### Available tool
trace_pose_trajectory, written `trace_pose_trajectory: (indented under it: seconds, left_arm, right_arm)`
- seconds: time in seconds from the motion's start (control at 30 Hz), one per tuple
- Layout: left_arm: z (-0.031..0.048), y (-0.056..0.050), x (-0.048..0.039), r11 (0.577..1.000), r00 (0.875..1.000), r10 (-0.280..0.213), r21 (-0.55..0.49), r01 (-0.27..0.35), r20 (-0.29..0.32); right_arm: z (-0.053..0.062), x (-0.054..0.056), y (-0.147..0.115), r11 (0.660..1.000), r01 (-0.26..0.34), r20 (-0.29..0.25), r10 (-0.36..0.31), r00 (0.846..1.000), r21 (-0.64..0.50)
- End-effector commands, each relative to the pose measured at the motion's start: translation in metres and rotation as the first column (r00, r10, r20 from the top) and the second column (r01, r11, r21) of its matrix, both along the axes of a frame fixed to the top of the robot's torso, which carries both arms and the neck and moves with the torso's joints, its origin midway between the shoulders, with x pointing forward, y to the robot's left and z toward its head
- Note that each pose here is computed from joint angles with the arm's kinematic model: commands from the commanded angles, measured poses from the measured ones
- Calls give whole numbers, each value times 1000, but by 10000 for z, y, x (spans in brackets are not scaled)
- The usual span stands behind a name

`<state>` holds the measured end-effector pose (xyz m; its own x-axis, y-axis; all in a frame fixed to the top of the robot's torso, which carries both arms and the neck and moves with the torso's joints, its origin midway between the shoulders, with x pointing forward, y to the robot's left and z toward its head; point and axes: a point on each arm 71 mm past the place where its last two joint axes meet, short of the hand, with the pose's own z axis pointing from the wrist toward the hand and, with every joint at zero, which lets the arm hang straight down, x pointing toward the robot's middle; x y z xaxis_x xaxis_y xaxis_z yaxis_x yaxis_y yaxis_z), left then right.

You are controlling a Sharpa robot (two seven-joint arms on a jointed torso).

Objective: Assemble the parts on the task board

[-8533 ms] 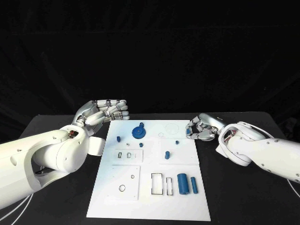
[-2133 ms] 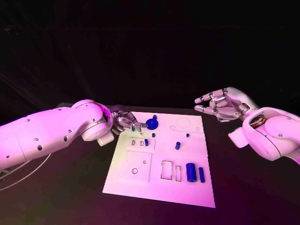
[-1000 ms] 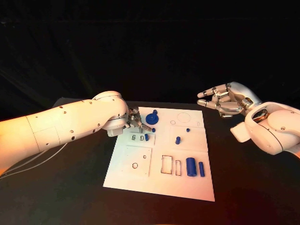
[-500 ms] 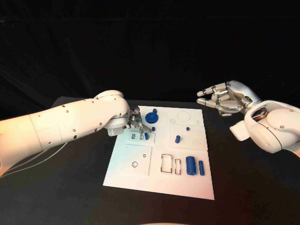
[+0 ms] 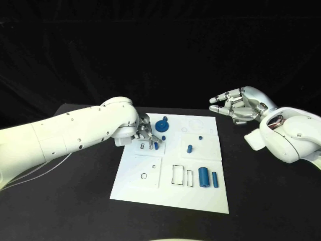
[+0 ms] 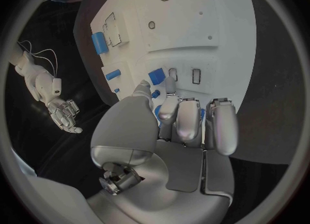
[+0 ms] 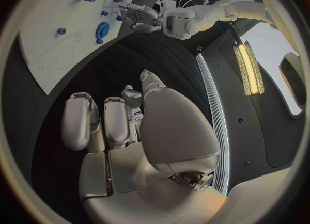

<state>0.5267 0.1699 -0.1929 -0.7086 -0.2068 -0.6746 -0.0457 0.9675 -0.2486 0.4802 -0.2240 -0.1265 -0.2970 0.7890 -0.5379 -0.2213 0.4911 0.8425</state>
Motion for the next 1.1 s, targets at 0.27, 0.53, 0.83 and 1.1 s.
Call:
trace_pose_trajectory:
  seconds: [0.27, 0.53, 0.83, 1.1]
  left_arm:
    - [-29, -43, -17, 1000, 999, -19, 0, 19, -35]
    - [-32, -54, -19, 1000, 999, -18, -7, 18, -39]
    - [-34, -60, -19, 999, 999, -7, -32, 6, -45]
    - [-38, -65, -27, 998, 998, -2, -61, -1, -61]
  right_arm:
    - [-14, 0, 21, 1000, -17, -4, 17, 1000, -9]
    - [-28, 6, 33, 1000, -20, -7, 20, 1000, -10]
    - [-38, 9, 32, 1000, -20, -9, 20, 1000, -11]
    - [-42, 10, 28, 1000, -21, -11, 21, 1000, -12]
